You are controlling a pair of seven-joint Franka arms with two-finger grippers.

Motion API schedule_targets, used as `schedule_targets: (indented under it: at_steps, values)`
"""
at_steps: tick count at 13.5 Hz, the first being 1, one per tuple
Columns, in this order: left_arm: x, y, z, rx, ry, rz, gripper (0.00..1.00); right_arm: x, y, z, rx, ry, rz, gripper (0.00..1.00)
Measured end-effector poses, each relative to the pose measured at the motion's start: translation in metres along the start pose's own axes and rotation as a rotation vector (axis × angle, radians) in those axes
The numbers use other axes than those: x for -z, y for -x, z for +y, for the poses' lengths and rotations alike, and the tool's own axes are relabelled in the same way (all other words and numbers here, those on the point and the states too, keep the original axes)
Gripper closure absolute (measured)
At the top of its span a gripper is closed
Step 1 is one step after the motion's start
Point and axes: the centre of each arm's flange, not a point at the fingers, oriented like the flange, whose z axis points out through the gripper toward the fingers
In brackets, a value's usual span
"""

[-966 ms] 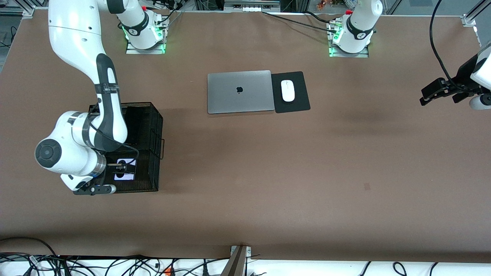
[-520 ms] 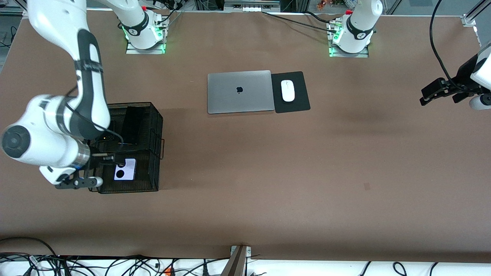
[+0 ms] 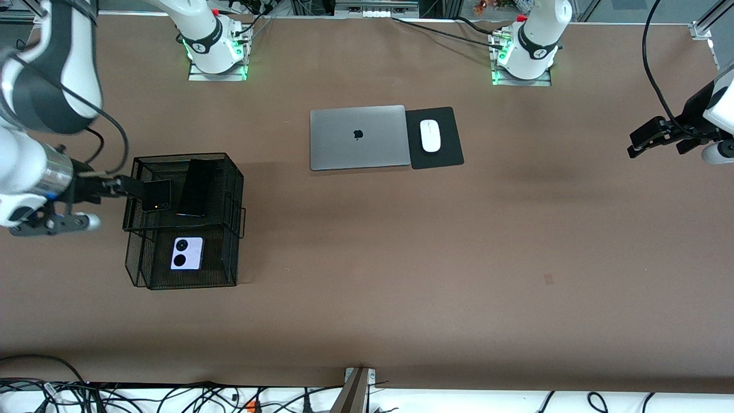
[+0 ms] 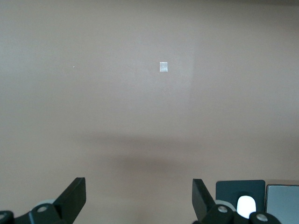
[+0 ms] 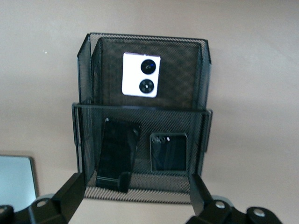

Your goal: Place phones with both arms

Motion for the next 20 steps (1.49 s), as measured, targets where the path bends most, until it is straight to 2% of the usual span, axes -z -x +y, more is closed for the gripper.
schedule_targets:
  at_steps: [8, 13, 17, 20]
  values:
    - [0.0, 0.0, 0.0, 0.0, 0.0, 0.0, 0.0, 0.038, 0.052, 0.026, -0.088, 0.02, 0.032, 0.0]
    - [0.0, 0.0, 0.003, -0.006, 0.0, 0.0, 0.0, 0.051, 0.069, 0.027, -0.157, 0.028, 0.059, 0.0]
    - [0.0, 0.0, 0.004, -0.008, 0.0, 0.0, 0.0, 0.057, 0.08, 0.025, -0.161, 0.032, 0.087, 0.0]
    - [0.0, 0.001, 0.006, -0.01, 0.0, -0.001, 0.0, 0.057, 0.081, 0.032, -0.157, 0.032, 0.088, 0.0]
